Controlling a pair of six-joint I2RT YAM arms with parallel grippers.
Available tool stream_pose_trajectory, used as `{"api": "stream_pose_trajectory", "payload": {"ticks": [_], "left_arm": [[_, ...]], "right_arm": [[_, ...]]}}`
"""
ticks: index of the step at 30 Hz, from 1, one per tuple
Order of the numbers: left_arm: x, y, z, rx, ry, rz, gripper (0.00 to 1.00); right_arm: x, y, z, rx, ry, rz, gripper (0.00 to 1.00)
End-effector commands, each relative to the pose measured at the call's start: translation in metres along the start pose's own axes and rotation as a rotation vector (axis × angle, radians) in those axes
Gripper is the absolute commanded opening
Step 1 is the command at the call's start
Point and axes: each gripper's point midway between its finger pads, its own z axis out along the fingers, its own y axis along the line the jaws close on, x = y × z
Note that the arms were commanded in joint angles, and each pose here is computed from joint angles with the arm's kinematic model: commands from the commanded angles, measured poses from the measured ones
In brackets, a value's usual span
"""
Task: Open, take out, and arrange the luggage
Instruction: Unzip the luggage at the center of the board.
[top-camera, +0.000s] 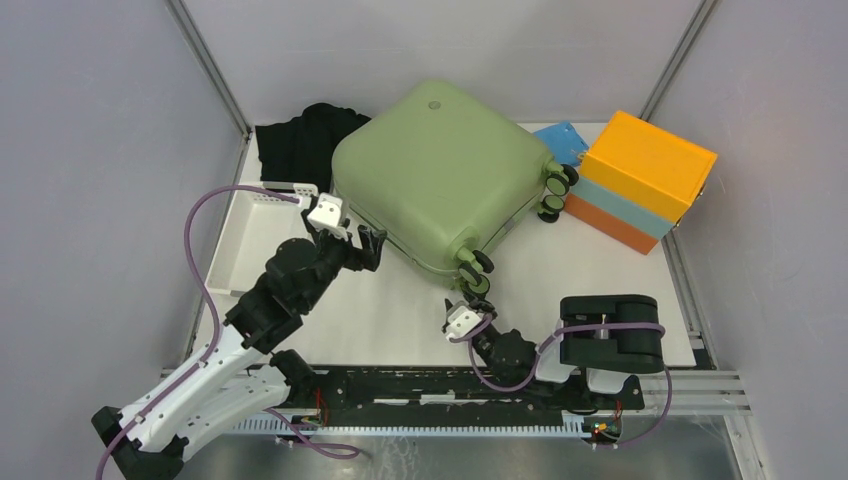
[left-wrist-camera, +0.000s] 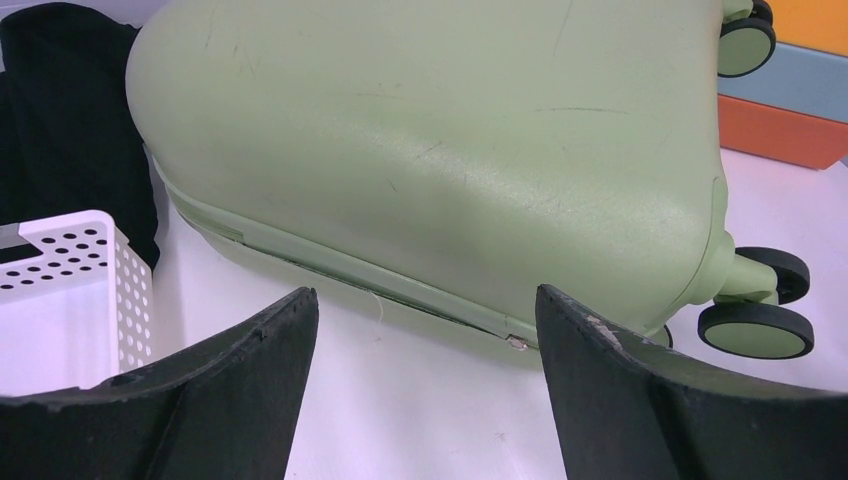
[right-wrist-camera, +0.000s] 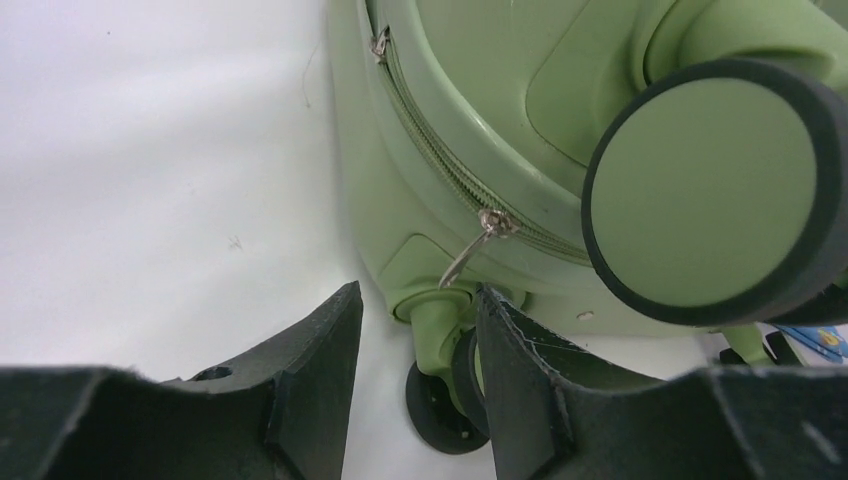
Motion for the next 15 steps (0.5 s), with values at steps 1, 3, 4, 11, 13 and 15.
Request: {"api": "stream_pose_trajectory", "payload": {"ticks": [1,3,4,11,13,15], "left_arm": [[-0.015,-0.001,-0.003,0.016,-0.044,0.011,0.85],[-0.016,-0.001,-0.003,0.018,-0.048,0.01,0.85],[-0.015,-0.001,-0.003,0.018,-0.046,0.009,0.85],[-0.016,-0.001,-0.003,0.021,-0.049,0.007,0.85],[-0.017,0.0,-0.003,0.021,-0.051,0.003,0.85],[-0.018,0.0,-0.003,0.022,-0.053,0.003,0.85]], "right_arm": [[-0.07,-0.041,0.01,0.218,-0.236,0.37,0.51],[-0.068,-0.045,0.013,0.259,-0.217,0.383,0.49],[-0.067,-0.047,0.015,0.278,-0.209,0.39,0.47],[-0.057,-0.054,0.018,0.352,-0.162,0.395,0.45],[-0.055,-0.055,0.019,0.362,-0.156,0.396,0.44],[-0.055,-0.055,0.02,0.366,-0.154,0.397,0.44]]}}
